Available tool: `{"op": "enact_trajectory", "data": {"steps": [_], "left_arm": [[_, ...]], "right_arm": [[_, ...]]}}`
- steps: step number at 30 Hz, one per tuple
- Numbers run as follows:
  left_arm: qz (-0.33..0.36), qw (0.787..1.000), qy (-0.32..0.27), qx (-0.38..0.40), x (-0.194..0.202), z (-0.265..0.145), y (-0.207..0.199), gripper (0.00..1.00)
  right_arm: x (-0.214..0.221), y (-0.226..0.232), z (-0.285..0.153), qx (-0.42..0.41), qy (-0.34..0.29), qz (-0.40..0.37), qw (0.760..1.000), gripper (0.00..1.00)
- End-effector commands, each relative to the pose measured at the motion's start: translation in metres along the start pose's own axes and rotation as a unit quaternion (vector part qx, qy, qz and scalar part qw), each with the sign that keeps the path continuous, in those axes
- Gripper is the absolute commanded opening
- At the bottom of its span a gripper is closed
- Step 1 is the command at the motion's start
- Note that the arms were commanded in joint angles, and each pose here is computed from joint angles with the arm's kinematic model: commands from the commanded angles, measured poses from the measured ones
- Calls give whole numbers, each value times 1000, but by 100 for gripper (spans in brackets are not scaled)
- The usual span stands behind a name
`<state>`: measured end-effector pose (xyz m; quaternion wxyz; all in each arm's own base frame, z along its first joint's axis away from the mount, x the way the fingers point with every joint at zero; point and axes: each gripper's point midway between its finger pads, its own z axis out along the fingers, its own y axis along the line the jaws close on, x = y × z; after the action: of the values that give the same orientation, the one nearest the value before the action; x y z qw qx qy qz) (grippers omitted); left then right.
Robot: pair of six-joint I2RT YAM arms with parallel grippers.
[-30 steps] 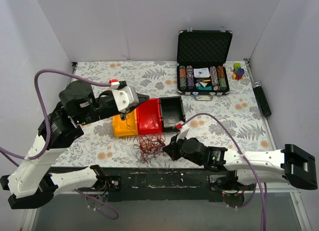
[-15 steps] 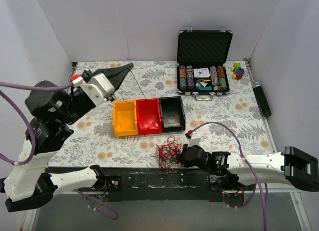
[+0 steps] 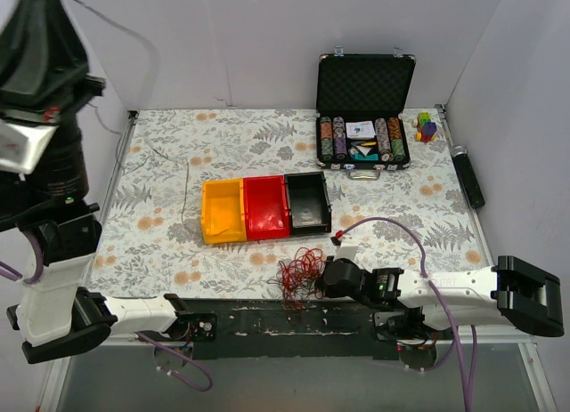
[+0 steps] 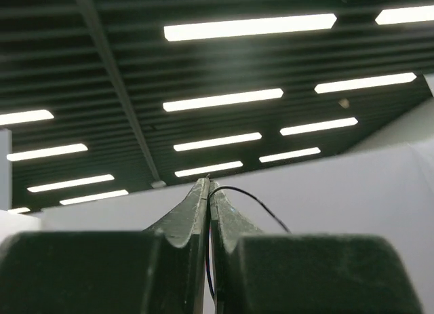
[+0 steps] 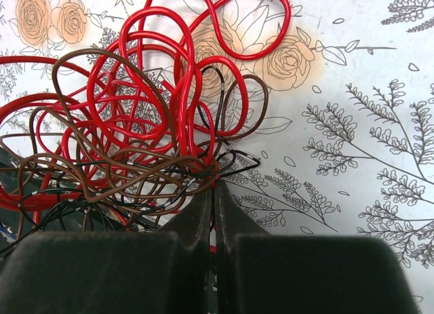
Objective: Untangle the cables
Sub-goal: Untie the cable.
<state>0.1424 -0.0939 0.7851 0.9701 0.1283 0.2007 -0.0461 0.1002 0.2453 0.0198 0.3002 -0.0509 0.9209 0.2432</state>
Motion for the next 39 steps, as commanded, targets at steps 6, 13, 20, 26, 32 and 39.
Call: {"op": "enact_trajectory", "data": {"steps": [6,13,20,26,32,39], "left_arm": [[21,999,-34,-23,-13,5,10,8],[-10,999,13,39,35,-12,-41,8],[-44,996,23,81,51,-10,-73,8],[-70,983,46,161,69,-25,-114,10],[-84,962,79,246,104,-66,-165,11],[-119,942,86,301,117,-96,-198,13]], "right_arm": [[19,-48,-6,85,31,-34,995,1],[-5,-20,-14,34,-3,-41,999,11],[-29,4,-32,-24,-40,-32,998,60],[-78,34,-72,-78,-110,-36,990,87],[-127,61,-114,-106,-169,-50,979,89],[-153,84,-140,-130,-193,-89,969,90]]}}
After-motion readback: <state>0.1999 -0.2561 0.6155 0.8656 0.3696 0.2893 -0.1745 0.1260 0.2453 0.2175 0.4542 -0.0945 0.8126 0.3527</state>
